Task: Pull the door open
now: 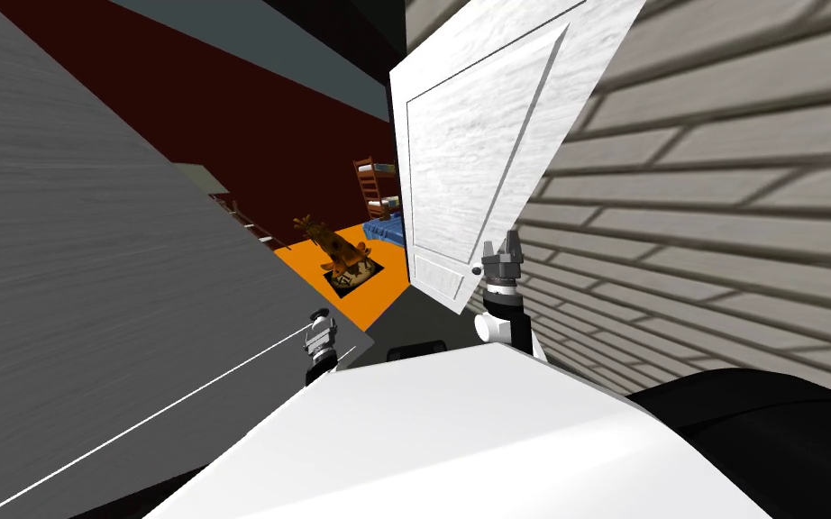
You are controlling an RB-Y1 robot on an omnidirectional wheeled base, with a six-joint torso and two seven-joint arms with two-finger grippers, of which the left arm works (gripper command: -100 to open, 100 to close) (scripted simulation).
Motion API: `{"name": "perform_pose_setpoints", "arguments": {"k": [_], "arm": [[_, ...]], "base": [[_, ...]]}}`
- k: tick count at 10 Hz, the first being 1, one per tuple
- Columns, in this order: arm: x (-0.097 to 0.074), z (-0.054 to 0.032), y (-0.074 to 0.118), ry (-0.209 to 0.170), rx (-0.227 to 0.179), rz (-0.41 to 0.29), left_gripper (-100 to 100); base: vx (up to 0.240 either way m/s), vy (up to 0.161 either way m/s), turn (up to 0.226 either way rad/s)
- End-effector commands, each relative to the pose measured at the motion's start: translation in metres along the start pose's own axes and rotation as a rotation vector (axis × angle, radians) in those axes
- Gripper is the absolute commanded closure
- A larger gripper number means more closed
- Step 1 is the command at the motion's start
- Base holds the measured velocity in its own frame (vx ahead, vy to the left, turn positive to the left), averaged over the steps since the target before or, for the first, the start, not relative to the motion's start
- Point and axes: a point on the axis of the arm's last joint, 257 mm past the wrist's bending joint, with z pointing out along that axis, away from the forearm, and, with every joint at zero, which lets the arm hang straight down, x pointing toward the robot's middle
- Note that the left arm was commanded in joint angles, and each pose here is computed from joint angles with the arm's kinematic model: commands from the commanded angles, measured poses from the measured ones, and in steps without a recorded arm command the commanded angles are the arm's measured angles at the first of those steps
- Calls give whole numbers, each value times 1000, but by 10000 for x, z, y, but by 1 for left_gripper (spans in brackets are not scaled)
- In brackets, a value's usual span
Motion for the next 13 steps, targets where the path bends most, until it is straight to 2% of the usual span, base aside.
{"name": "perform_pose_setpoints", "arguments": {"k": [1,2,3,4,5,10,11,13], "arm": [[3,22,-154,-1,4,-1,-100],[3,22,-154,-1,4,-1,-100],[12,28,-256,0,8,-1,-100],[1,15,-207,-2,6,1,-100],[1,15,-207,-2,6,1,100],[1,15,-207,-2,6,1,100],[6,5,-114,-1,-26,-1,100],[13,-11,-25,0,-58,-5,100]], "base": [[124,4,-32],[84,14,-2],[107,15,-24],[56,8,-6],[-9,0,6],[-8,-1,-3],[-168,9,-75],[-225,6,-89]]}}
